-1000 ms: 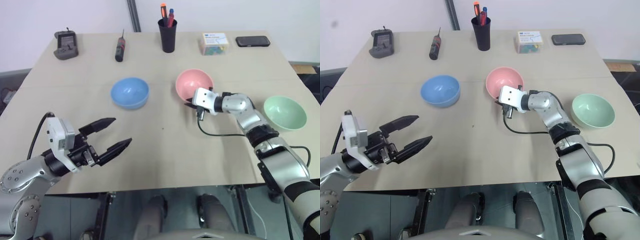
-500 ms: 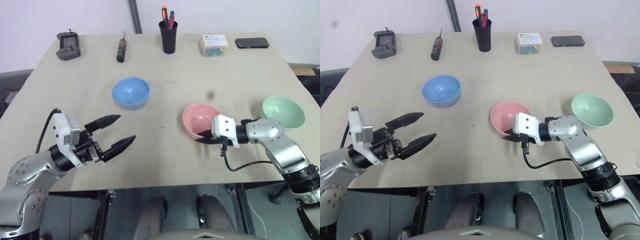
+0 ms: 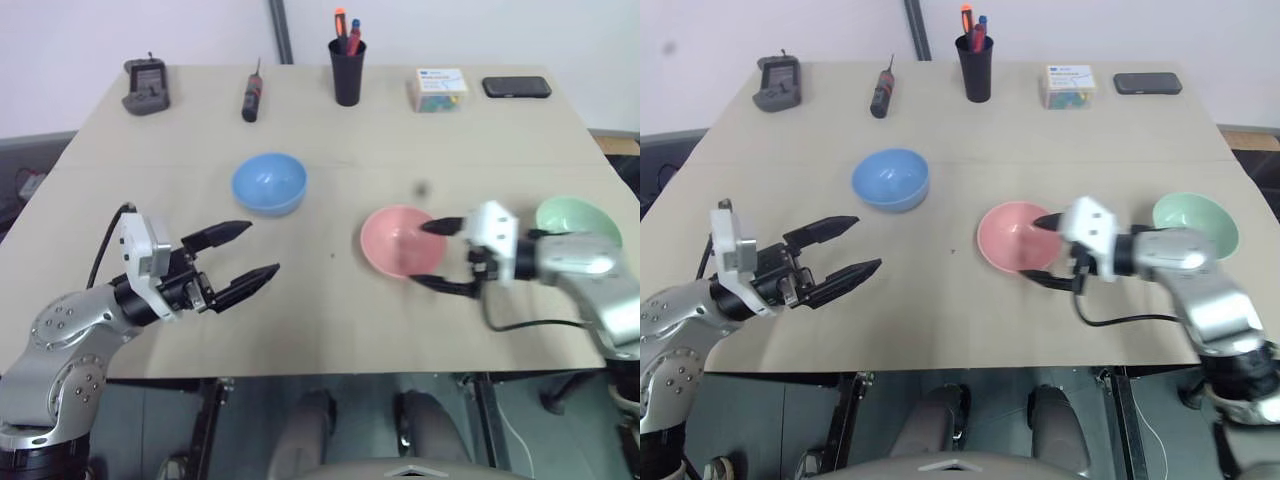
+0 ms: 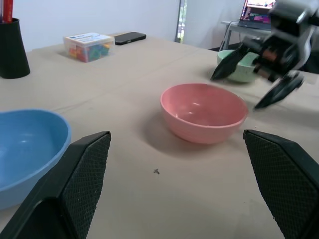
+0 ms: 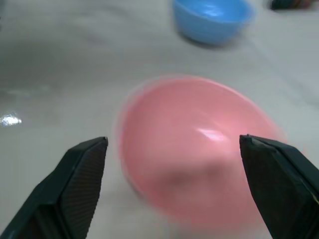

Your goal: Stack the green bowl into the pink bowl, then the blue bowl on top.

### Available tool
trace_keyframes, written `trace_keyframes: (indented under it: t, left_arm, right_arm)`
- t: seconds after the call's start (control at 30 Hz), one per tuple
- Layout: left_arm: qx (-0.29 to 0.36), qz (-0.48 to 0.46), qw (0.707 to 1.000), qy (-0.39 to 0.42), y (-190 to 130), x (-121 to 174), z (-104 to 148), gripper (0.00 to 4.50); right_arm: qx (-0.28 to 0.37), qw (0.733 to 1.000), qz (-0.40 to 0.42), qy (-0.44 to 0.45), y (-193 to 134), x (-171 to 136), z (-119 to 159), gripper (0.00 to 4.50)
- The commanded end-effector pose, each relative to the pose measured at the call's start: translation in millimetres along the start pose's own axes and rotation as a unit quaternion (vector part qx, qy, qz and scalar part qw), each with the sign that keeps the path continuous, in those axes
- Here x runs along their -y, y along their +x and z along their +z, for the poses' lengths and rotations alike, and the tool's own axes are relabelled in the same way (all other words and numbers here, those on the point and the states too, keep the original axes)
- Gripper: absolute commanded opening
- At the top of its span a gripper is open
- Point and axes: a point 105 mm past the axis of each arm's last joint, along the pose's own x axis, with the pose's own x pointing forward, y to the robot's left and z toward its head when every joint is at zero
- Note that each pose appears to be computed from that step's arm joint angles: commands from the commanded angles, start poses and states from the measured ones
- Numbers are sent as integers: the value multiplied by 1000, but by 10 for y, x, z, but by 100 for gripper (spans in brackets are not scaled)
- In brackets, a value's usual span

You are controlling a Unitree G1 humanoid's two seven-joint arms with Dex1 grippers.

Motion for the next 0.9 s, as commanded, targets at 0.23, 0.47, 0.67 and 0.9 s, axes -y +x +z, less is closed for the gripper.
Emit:
trace_keyframes:
  t: [0.23,0.47,0.67,0.9]
  left_arm:
    - [7,-179,983,32,391,285,122,450]
    - [18,-201,978,52,492,268,242,450]
    - [16,-195,979,53,478,283,230,450]
    - [23,-170,984,48,469,224,241,450]
  right_arm:
    - [-125,956,-260,59,-583,756,-647,445]
    - [-131,947,-271,113,-442,749,-893,394]
    - [-134,940,-283,137,-440,766,-955,149]
    - [-133,939,-297,107,-460,860,-920,6]
